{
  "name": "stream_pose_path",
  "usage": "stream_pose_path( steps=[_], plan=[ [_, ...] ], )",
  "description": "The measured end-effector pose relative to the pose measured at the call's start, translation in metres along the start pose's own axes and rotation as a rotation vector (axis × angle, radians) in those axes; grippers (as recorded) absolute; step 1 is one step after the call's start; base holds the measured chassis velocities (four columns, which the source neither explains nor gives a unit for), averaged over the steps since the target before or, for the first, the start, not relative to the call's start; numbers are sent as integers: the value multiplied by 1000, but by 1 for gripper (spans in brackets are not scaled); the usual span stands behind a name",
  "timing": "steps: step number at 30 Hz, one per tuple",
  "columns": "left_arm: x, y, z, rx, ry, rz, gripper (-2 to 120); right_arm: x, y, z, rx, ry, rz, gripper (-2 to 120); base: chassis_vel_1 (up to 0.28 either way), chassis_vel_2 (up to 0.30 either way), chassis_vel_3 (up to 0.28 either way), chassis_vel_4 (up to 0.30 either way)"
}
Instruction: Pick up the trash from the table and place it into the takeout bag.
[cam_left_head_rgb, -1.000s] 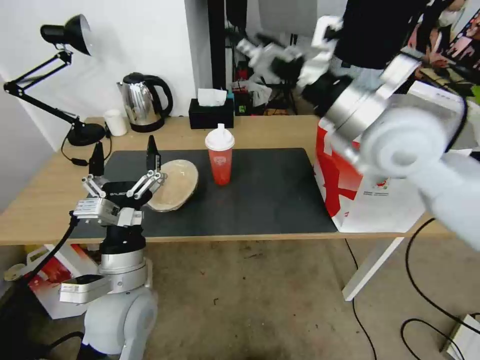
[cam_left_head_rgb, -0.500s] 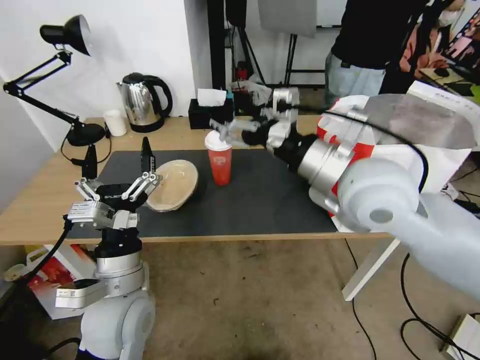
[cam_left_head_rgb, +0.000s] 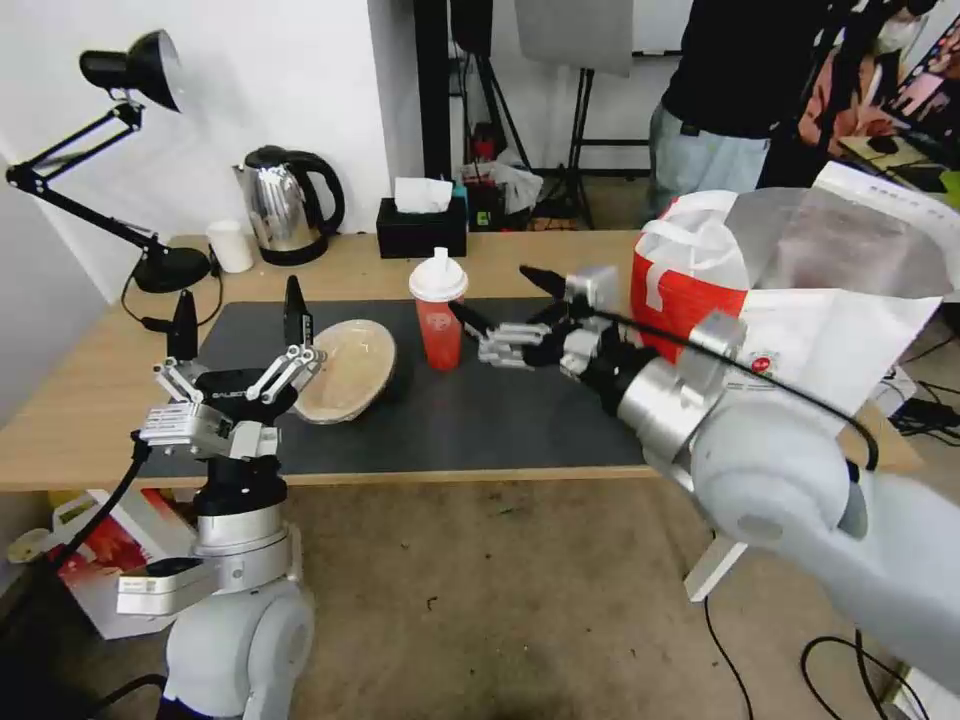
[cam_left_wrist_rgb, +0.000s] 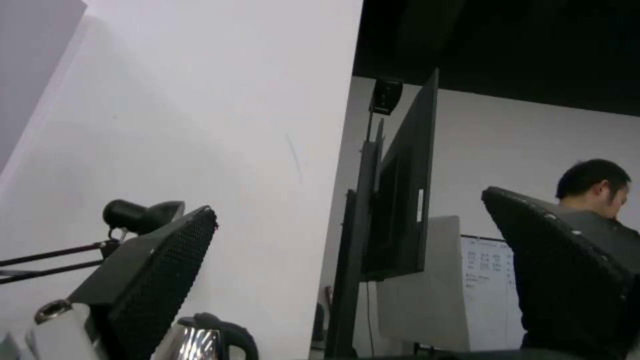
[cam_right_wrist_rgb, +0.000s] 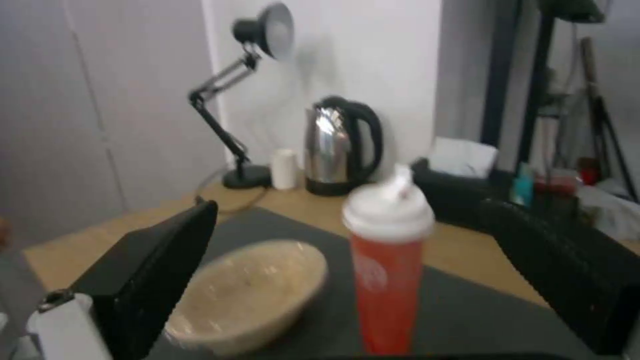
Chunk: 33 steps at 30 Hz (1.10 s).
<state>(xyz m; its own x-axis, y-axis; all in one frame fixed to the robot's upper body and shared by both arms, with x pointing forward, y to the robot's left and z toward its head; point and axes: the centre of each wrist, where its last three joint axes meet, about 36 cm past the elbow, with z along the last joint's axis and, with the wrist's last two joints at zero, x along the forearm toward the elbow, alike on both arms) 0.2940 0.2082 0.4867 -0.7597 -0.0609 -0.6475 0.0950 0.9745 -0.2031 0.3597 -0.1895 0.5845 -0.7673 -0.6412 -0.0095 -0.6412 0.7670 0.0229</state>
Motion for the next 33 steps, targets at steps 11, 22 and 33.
stream_pose_path(
  steps=[11,22,33],
  plan=[
    [1,-4,2,8,2,-3,100,7,2,28,33,18,-52,100,0,0,0,0],
    [0,-4,1,10,-1,-1,100,8,1,38,25,32,-32,100,0,0,0,0],
    [-1,-4,1,12,-3,1,100,1,-7,37,-49,75,36,100,0,0,0,0]
  ],
)
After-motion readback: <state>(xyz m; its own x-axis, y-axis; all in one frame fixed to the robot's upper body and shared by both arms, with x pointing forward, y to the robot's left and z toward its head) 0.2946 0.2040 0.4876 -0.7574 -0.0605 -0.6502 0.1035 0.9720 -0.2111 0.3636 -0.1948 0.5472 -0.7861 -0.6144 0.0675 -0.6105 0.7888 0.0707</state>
